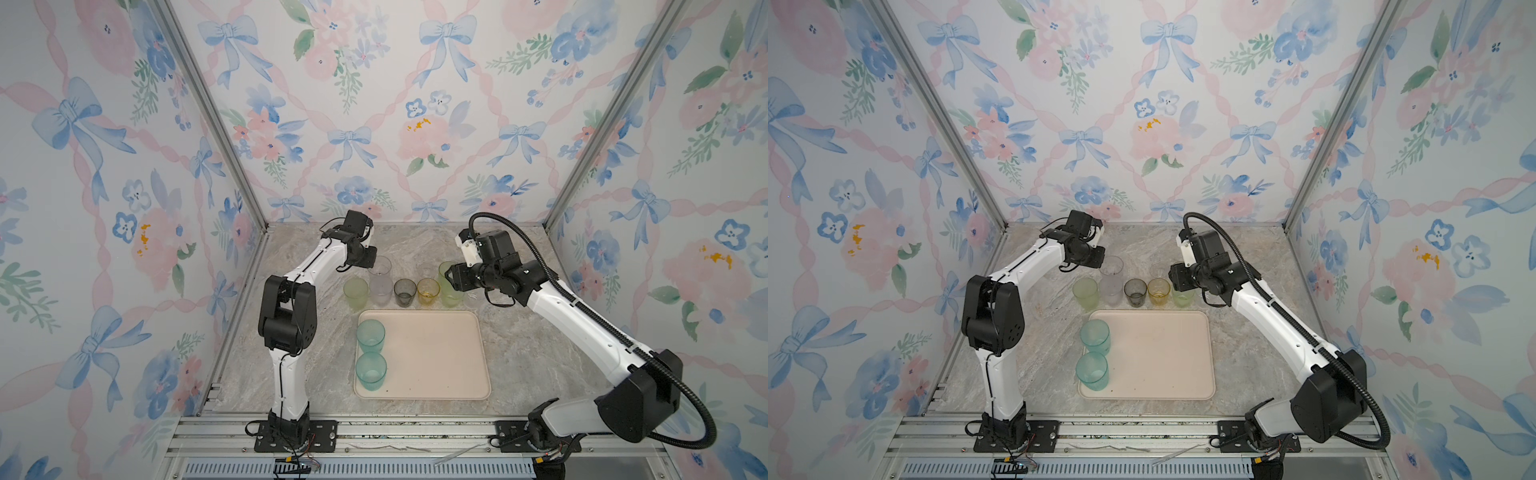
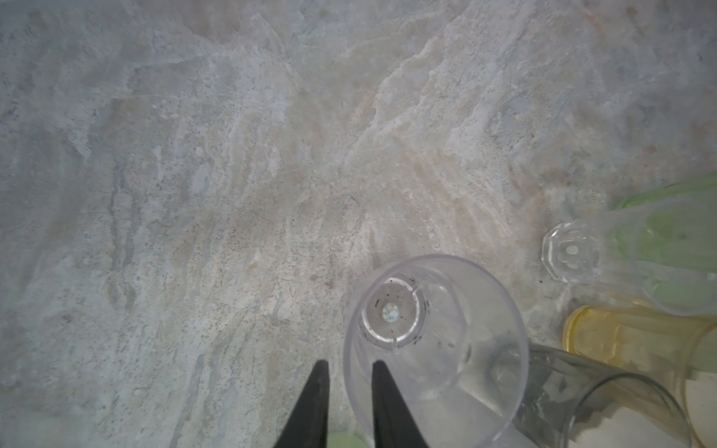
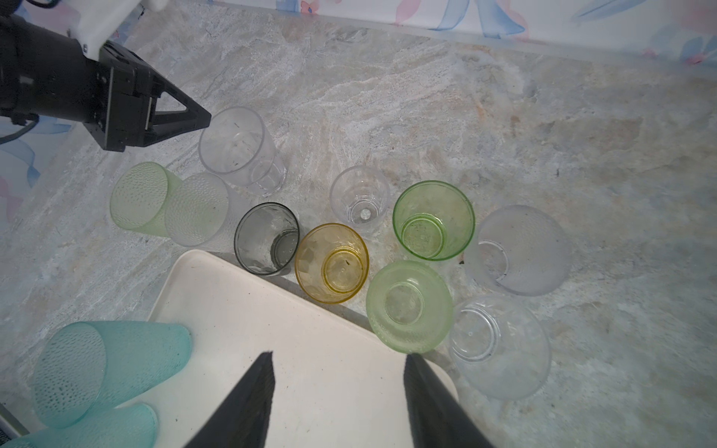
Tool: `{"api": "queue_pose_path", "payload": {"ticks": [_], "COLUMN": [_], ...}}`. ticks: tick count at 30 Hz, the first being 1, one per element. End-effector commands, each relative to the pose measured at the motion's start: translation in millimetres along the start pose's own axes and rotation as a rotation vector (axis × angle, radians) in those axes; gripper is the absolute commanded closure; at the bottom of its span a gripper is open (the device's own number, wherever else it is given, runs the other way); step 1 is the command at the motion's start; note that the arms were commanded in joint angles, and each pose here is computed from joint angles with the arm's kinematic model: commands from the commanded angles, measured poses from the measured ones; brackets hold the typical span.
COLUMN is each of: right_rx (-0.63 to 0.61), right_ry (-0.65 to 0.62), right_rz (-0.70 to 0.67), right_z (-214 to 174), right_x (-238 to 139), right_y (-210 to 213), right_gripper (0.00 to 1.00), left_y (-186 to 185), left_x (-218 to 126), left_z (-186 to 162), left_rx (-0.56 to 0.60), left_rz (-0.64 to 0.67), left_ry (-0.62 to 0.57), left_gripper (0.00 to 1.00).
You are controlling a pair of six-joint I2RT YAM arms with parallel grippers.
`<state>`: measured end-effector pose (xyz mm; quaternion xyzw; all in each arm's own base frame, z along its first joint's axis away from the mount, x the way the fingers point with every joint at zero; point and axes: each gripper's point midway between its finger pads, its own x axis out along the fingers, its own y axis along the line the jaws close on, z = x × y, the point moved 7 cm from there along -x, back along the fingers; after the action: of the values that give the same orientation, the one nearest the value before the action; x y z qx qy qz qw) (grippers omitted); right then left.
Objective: Place the glasses into the tray
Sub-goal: 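Lower the left gripper onto the clear glass and close on it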
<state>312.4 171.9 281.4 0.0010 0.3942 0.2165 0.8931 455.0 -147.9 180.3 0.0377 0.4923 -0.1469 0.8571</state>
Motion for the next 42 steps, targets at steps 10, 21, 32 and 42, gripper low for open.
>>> {"api": "queue_pose_path", "payload": {"ticks": [10, 21, 32, 42], "right_rx": [0.016, 0.026, 0.036, 0.045], "right_ry": [0.015, 0.03, 0.034, 0.028], "right_rz": [0.02, 0.015, 0.026, 0.038], "right_z": [-6.1, -10.9, -13.6, -16.6], "right_x": [10.8, 14.4, 17.6, 19.3], "right_y": [-5.0, -10.9, -11.9, -11.2], "right_gripper": [0.43, 0.43, 0.43, 0.43], "left_y": [0.4, -1.4, -2.9, -14.1], "left_x": [20.2, 27.4, 19.0, -43.3], "left_z": [-0.3, 0.9, 10.5, 42.3], "left_rx": [0.031, 0.041, 0.049, 0.082], "left_rz": [0.021, 0.025, 0.045, 0.089], "left_ry": [0.044, 0.062, 0.028, -0.136], "left_gripper": [0.81, 0.92, 1.0, 1.0]}}
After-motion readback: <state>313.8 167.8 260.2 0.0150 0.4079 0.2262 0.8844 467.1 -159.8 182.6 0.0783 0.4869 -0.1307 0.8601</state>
